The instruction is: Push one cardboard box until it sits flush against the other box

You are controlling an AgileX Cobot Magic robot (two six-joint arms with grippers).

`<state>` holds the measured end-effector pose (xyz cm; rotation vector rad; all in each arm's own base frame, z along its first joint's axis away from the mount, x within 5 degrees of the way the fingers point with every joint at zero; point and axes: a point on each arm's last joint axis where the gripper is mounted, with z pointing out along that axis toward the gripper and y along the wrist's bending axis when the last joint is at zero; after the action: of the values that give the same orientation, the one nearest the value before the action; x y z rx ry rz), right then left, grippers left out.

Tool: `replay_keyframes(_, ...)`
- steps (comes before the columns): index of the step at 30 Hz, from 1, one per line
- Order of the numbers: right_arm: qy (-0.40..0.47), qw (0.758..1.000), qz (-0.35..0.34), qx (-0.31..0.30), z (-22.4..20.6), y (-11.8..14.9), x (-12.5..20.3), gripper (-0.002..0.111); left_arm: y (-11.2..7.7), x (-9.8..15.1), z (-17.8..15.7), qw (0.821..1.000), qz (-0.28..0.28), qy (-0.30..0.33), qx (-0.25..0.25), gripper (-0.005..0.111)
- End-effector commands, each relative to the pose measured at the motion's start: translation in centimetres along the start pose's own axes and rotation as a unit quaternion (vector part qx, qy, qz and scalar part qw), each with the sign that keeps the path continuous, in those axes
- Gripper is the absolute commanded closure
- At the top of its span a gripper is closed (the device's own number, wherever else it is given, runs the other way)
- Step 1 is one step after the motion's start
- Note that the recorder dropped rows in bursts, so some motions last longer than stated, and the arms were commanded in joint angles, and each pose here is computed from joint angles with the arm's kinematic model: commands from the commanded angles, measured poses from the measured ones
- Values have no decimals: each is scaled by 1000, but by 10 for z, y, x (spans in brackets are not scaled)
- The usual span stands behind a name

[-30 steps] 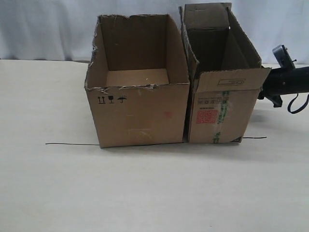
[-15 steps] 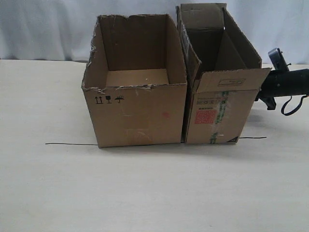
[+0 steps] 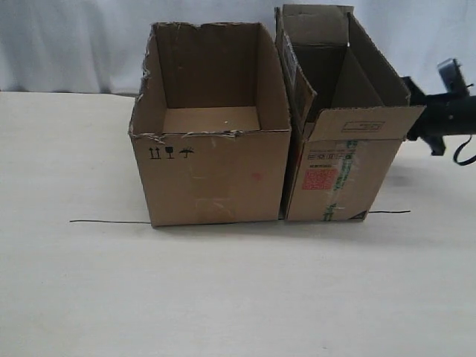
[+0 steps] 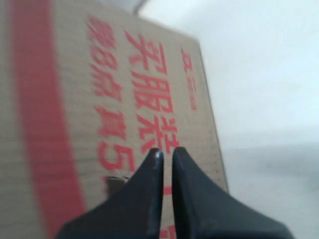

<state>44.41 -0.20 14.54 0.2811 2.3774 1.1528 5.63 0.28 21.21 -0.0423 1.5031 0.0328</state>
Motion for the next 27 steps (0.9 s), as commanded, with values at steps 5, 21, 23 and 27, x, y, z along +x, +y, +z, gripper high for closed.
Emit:
replay_keyframes(5, 12, 997, -21, 71, -68, 15, -10, 103, 0, 0, 0, 1000, -1, -2, 1, 107)
replay_keyframes(21, 72, 997, 28, -28, -38, 17, 42, 103, 0, 0, 0, 1000, -1, -2, 1, 107)
replay_keyframes(23, 76, 996, 26, -30, -35, 20, 44, 103, 0, 0, 0, 1000, 0, -2, 1, 107)
replay_keyframes(27, 72, 996, 31, -38, -34, 22, 43, 103, 0, 0, 0, 1000, -1, -2, 1, 107)
